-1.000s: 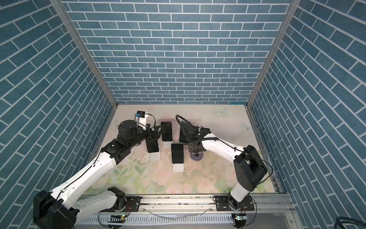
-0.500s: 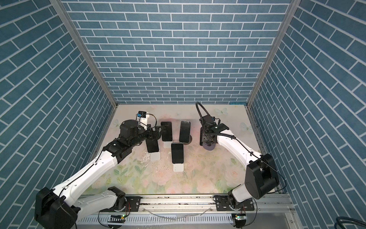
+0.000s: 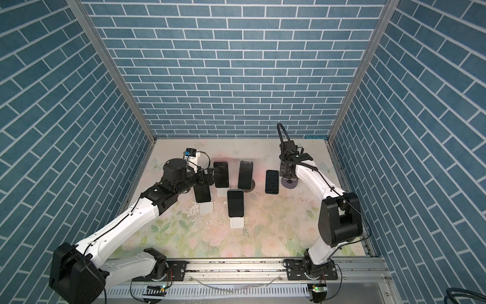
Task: Remove the phone from the phone stand
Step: Place the phone stand at the top-right of the table.
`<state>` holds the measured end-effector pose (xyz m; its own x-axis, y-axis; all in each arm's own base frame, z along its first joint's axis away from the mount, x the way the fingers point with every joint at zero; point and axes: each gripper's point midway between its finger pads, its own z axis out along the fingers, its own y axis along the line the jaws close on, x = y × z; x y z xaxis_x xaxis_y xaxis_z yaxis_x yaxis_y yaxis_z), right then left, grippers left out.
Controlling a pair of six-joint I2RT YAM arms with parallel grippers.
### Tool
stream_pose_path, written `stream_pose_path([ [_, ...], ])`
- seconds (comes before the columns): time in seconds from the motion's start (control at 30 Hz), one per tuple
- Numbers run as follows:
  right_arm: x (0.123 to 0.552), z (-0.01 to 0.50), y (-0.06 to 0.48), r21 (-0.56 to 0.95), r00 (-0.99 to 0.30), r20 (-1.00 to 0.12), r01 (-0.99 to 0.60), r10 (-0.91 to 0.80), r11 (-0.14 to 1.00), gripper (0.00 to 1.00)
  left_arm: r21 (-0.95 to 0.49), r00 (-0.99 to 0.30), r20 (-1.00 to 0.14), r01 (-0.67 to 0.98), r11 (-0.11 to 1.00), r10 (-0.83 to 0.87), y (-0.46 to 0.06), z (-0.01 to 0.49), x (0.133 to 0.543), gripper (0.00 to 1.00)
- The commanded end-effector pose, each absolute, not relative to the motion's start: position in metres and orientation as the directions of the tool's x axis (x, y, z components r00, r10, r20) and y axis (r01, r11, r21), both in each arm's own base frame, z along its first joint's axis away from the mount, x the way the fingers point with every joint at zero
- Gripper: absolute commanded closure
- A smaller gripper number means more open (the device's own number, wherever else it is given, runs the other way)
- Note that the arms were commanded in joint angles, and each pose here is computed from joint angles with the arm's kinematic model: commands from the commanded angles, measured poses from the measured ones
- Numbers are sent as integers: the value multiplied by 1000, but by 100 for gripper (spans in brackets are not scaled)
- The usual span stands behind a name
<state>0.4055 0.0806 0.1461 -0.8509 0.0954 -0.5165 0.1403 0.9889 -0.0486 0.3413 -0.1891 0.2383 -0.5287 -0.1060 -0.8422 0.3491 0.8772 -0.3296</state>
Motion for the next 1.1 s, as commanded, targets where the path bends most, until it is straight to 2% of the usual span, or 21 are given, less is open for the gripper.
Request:
stream_pose_path([
  [0.0, 443, 163, 84, -7, -814, -573, 118, 92, 993, 67, -329, -507, -854, 352, 876, -117, -192, 250, 346, 0],
  [0.4, 515, 153, 90, 33, -804, -587, 96, 97, 995, 66, -320, -509, -854, 358, 877, -103, -194, 252, 349, 0],
  [1.07, 542, 111, 84, -17, -849, -524, 84, 62, 996, 63, -305, -516, -852, 359, 882, -84, -195, 252, 352, 0],
])
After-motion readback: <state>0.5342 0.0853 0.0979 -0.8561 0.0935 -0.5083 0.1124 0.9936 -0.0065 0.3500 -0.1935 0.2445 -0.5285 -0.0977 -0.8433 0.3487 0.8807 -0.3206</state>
